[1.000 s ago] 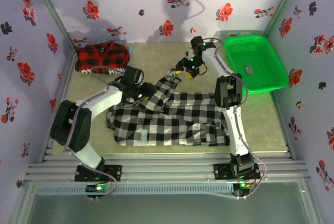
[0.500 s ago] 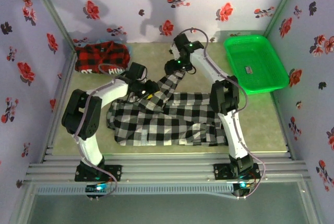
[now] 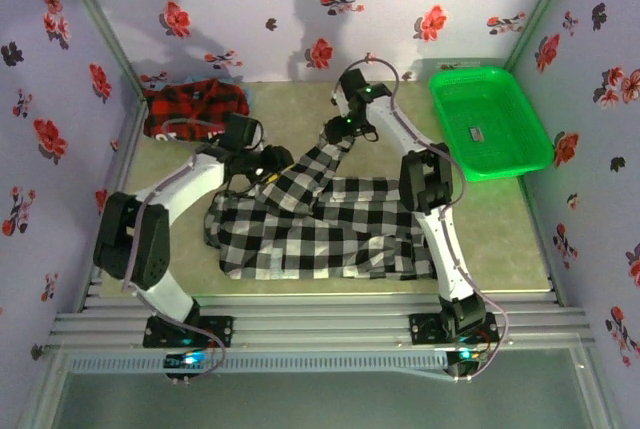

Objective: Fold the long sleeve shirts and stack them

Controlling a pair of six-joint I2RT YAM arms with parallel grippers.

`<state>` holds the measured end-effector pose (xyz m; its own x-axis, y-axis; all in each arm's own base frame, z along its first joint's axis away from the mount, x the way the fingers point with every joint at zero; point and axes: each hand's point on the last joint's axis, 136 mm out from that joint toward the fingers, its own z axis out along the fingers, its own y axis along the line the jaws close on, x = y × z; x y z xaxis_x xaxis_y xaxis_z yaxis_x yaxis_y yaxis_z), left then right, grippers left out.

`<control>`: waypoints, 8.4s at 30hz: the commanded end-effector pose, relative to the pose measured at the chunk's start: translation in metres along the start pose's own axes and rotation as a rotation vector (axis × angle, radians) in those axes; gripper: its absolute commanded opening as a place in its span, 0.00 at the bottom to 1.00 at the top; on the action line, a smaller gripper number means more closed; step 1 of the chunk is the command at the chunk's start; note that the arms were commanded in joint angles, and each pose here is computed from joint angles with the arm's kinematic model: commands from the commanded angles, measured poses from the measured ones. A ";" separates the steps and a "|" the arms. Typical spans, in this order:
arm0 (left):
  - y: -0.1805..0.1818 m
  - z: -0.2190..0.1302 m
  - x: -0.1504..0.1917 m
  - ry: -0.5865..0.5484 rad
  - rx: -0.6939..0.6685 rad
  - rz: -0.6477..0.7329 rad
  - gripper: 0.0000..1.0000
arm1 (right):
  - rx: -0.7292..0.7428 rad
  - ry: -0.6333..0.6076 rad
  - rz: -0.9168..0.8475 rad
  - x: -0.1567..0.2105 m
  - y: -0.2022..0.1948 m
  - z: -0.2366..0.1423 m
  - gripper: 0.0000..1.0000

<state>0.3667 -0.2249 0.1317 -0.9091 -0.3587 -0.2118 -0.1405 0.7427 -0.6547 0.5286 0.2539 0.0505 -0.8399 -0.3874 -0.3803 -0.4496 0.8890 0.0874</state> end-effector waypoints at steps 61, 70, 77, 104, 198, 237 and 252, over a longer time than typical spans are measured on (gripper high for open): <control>-0.021 0.005 -0.010 -0.090 0.061 0.175 0.98 | -0.275 -0.059 0.872 0.154 0.049 -0.212 0.01; -0.038 0.026 0.002 -0.050 0.081 0.186 0.98 | -0.186 -0.024 0.878 0.186 0.030 -0.190 0.03; -0.029 0.037 0.005 -0.022 0.058 0.168 0.98 | -0.153 -0.007 0.865 0.201 0.021 -0.177 0.05; -0.039 0.047 -0.022 -0.019 0.048 0.153 0.99 | -0.037 0.091 0.835 0.241 -0.011 -0.137 0.05; 0.071 0.037 -0.062 0.132 -0.385 0.191 0.58 | -0.018 0.060 0.698 0.279 -0.039 -0.154 0.09; 0.089 0.052 -0.049 0.432 -0.300 0.455 0.47 | -0.008 0.077 0.692 0.276 -0.041 -0.155 0.10; 0.068 0.025 -0.052 0.273 -0.262 0.538 0.14 | 0.040 0.081 0.698 0.284 -0.045 -0.165 0.08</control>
<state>0.4097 -0.1665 0.0453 -0.9666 0.2266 -0.1195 0.2529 0.9181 -0.3051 0.2627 0.0719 0.0795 -0.9511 0.2661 -0.1568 0.2143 0.9341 0.2857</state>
